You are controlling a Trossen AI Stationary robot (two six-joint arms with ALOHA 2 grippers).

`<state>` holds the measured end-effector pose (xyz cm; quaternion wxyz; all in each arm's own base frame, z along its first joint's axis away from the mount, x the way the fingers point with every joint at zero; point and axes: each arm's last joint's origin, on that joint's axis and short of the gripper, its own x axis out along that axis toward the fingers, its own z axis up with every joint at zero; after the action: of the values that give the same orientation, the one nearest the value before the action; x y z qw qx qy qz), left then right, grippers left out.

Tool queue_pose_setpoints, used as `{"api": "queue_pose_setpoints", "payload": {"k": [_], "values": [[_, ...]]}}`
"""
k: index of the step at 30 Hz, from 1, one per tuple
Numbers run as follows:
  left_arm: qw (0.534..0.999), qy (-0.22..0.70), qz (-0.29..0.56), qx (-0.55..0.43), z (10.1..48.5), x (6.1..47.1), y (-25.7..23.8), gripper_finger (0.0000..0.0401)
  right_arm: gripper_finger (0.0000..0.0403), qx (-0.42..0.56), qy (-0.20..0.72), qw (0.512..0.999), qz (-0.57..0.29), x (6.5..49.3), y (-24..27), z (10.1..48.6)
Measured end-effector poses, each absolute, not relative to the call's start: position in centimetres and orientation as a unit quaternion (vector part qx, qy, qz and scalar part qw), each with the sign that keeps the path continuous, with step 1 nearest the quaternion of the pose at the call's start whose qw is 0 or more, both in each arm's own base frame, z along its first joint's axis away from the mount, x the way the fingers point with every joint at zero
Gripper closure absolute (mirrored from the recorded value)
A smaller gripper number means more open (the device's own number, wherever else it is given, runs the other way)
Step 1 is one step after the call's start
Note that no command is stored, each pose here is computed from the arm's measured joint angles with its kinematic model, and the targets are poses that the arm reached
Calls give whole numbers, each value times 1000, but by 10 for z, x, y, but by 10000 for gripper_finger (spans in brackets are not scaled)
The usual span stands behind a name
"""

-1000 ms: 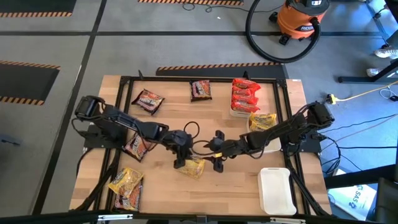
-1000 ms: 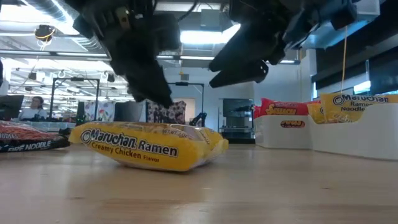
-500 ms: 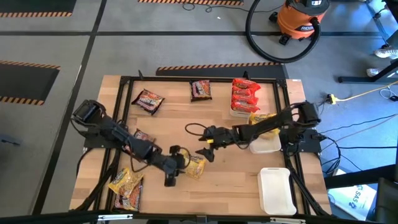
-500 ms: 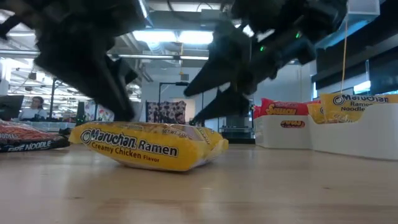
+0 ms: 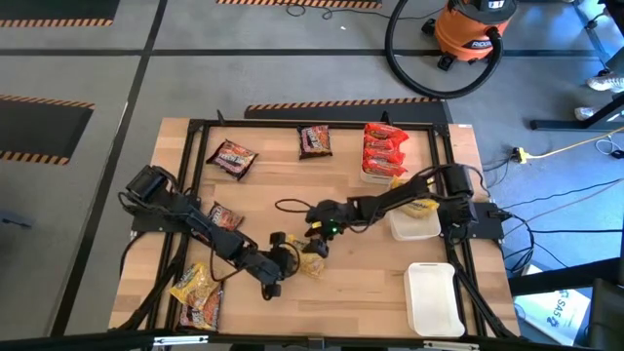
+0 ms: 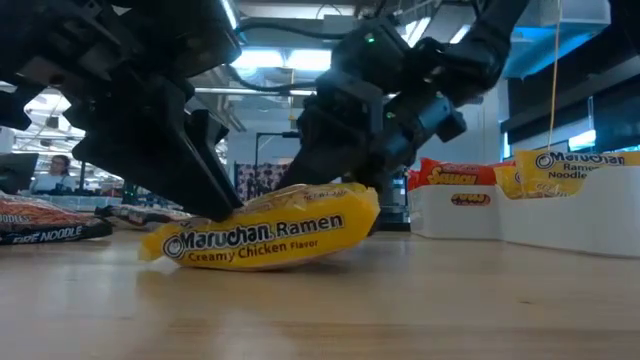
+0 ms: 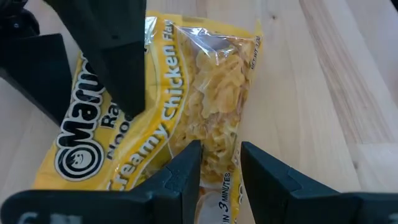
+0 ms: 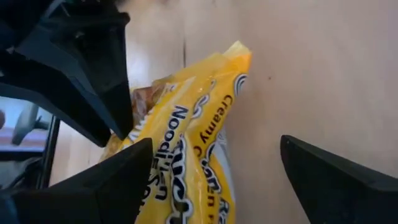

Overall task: Sort Maruchan noodles
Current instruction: Put the yellow noodle pack into the middle white bin

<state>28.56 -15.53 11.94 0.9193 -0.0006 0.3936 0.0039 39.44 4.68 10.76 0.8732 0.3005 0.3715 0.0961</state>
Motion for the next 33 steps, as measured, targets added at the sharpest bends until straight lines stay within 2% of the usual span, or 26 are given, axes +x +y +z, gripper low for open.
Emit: {"api": "queue_pose_setpoints", "payload": {"k": [10, 33], "values": [[920, 391, 14, 5, 118, 285, -154, 292, 58, 336, 416, 830, 157, 398, 53, 113], [929, 367, 40, 8, 119, 288, -154, 292, 59, 422, 420, 789, 153, 403, 56, 104]]}}
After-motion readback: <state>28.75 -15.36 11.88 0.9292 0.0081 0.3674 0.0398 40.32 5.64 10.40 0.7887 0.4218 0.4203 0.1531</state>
